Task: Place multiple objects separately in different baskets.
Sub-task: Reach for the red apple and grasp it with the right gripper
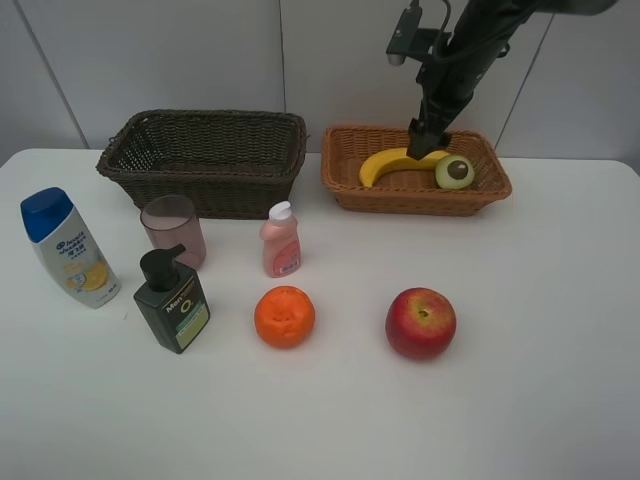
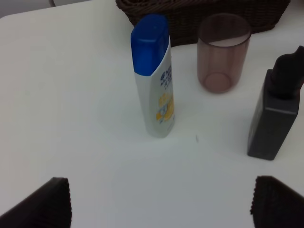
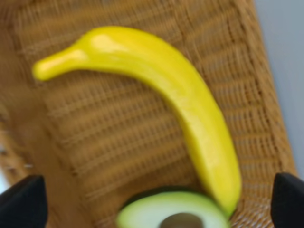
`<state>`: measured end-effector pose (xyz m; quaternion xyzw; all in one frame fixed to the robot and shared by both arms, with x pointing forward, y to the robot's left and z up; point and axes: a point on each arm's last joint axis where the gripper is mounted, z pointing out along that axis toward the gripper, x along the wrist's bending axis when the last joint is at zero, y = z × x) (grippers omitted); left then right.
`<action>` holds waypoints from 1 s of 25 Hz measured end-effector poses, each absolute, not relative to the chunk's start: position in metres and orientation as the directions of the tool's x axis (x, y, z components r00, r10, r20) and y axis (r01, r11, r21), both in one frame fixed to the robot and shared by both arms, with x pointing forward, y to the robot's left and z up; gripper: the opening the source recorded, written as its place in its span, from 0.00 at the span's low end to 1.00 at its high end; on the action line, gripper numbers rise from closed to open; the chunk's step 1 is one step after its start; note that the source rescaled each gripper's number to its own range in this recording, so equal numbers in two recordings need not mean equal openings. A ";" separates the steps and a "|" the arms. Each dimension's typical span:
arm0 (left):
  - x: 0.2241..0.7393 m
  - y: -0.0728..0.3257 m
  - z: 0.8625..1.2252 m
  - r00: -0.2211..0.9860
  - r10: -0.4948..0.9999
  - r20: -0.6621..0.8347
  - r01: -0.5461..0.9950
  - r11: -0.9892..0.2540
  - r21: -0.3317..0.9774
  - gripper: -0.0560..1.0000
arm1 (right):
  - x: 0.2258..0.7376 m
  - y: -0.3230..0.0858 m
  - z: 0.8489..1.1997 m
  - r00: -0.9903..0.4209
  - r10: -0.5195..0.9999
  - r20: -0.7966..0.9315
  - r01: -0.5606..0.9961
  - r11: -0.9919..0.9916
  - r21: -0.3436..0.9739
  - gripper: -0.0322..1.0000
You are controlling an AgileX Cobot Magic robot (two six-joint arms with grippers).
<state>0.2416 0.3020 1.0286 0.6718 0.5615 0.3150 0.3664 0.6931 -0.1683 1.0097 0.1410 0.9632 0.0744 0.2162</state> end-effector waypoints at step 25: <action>0.242 0.302 1.029 0.171 0.985 0.012 0.524 -0.101 0.846 1.00 | 0.539 -0.161 0.992 -0.916 0.398 -0.060 0.372 0.895 0.247 1.00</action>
